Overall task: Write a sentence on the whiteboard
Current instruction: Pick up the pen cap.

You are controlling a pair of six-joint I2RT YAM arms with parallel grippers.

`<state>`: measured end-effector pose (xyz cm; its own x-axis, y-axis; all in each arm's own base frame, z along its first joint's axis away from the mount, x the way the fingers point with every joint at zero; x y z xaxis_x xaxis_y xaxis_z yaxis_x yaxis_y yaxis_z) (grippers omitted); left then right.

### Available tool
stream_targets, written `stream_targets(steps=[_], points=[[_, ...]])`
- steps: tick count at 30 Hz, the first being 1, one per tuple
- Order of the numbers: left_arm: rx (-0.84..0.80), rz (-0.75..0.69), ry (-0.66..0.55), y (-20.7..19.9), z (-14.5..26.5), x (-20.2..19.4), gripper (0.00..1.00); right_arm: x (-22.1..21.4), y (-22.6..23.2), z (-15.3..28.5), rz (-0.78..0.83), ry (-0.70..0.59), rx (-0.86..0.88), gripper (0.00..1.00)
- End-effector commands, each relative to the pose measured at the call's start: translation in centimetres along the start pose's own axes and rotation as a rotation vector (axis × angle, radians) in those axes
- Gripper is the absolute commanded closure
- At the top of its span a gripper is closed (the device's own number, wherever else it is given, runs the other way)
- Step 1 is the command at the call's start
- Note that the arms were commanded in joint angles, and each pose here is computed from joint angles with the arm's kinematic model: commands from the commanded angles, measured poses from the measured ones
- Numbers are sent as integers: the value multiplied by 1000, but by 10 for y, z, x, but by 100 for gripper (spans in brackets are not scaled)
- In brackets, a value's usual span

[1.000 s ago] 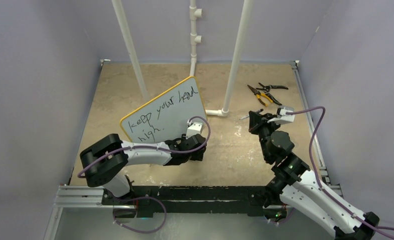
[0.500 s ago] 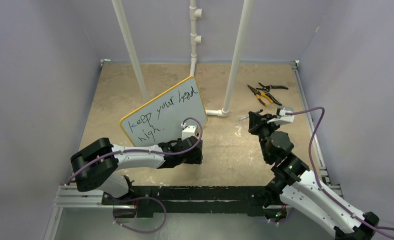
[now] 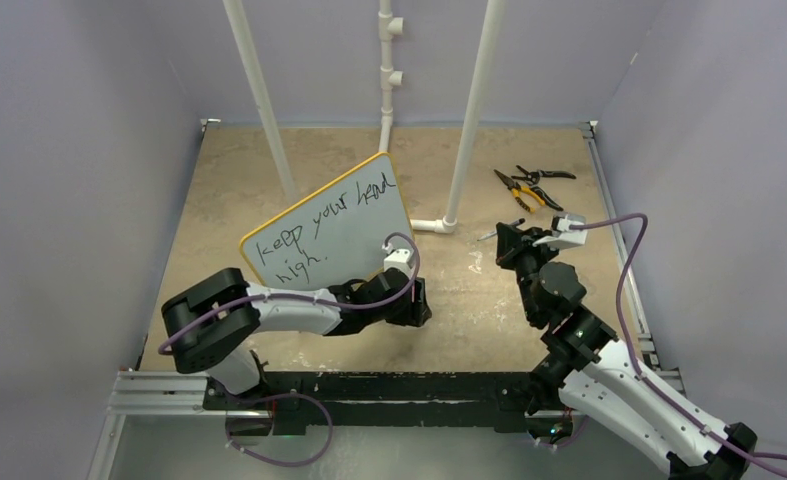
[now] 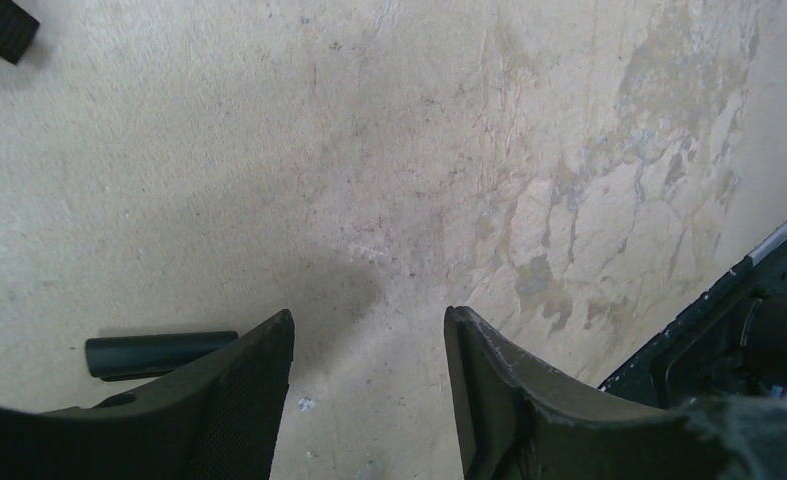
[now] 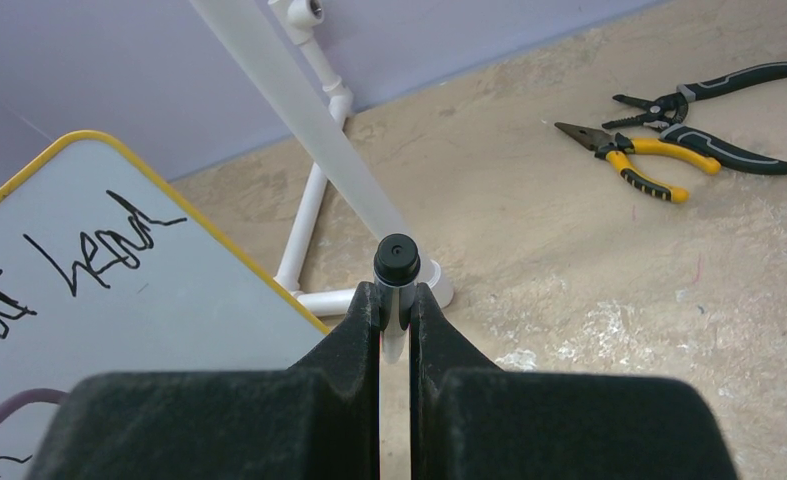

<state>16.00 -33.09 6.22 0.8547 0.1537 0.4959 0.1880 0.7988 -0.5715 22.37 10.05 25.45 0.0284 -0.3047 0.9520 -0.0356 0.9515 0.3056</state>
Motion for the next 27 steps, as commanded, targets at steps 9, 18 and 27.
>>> stream_targets(steps=[9,18,27], points=[[-117,-385,11,3,41,50,40,12,2,2,-18,-39,18,100],[-108,-522,120,21,25,52,40,14,4,3,-17,-35,32,100],[-14,-499,217,40,7,39,40,15,3,6,-22,-39,39,100]])
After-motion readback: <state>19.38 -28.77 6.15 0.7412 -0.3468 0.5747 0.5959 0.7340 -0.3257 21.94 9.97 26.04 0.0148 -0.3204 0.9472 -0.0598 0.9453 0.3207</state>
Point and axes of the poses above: each gripper's point midway between its finger pads, its own z axis back along the fingers, its own y axis along the line the jaws close on, x = y × z, the point moved 4 cm from there along z, back along the fingers, and after that the axes turned 8 degrees about z, right-handed, at the moved point
